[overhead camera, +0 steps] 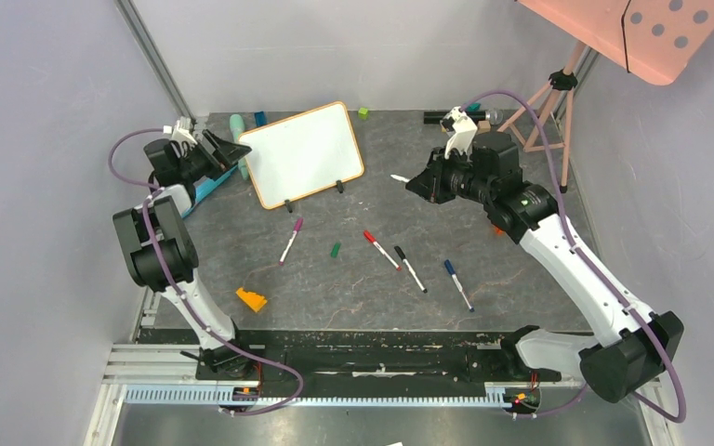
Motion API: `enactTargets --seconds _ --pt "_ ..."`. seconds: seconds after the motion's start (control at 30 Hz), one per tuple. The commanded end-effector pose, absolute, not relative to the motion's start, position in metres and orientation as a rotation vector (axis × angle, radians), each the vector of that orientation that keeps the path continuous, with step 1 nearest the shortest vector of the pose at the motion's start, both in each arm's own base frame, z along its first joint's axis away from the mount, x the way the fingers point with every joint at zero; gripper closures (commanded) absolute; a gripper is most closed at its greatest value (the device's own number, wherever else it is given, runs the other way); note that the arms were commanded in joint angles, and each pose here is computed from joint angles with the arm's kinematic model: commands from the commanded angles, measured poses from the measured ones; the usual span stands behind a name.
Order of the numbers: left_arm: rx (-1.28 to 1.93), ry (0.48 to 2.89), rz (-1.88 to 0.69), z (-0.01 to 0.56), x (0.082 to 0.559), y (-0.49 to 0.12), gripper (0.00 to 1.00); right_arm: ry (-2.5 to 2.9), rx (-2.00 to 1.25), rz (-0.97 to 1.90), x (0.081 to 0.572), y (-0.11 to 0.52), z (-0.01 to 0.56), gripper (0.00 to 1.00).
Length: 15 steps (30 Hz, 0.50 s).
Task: Write a sentence on the whiteboard
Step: Move the whiteboard to the center of the board.
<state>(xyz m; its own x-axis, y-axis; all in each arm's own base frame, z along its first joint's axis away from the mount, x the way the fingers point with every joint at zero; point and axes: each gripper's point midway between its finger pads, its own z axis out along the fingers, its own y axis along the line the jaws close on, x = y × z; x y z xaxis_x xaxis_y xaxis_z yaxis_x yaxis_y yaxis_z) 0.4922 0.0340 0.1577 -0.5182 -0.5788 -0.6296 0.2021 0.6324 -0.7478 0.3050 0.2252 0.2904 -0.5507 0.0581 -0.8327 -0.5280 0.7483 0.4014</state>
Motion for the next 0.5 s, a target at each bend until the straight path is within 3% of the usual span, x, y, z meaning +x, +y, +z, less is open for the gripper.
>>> enactTargets --seconds 0.0,0.23,0.47 --pt "-0.097 1.849 -0.932 0.174 0.495 0.029 0.01 1.960 -0.361 0.821 0.311 0.228 0.308 1.00" --pt "0.003 1.789 -0.988 0.169 0.494 0.021 0.00 1.979 -0.350 0.830 0.317 0.229 0.302 1.00" --pt "0.206 1.476 -1.055 0.204 0.500 0.010 0.25 1.993 -0.347 0.858 0.322 0.233 0.298 1.00"
